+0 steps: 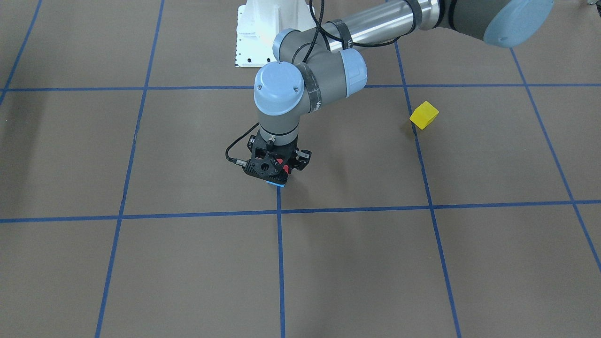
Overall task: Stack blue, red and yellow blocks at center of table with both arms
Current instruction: 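Lower the red cube onto the blue cube and open the left gripper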
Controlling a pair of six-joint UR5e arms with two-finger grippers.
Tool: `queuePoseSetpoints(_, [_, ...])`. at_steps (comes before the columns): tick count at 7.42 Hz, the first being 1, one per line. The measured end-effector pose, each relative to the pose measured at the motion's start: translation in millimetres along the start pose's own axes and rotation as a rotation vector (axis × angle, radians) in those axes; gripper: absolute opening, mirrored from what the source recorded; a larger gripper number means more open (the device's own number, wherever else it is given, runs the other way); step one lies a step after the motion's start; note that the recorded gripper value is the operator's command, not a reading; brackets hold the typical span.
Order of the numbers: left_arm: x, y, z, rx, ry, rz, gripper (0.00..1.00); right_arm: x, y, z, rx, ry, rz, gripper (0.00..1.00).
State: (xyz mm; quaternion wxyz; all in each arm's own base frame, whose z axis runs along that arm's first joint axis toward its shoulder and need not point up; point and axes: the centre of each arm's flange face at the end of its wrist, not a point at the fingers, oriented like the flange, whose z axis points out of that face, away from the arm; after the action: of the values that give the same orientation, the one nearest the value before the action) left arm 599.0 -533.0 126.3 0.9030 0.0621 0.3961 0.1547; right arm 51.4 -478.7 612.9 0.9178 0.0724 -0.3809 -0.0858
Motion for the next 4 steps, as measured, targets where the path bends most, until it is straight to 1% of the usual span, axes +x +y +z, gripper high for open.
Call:
queuePoseSetpoints(1, [0.5,-0.2,-0.4,0.004,0.004,0.000,0.38,0.0,-0.1,0.0,0.000,0.000,0.000,0.99])
queuePoseSetpoints(2, [1.0,-0.5,-0.8,0.006,0.006,-0.001,0.73,-0.1,-0.1,-0.1,0.000,0.000,0.000,0.99])
queuePoseSetpoints(3, [2.4,0.2,-0.6,0.006,0.008,0.000,1.00,-0.2,-0.3,-0.2,0.000,-0.001,0.000,0.99])
queuePoseSetpoints(4, [4.9,1.6,0.6,0.007,0.011,0.005,1.00,-0.3,-0.5,-0.3,0.001,-0.001,-0.001,0.99])
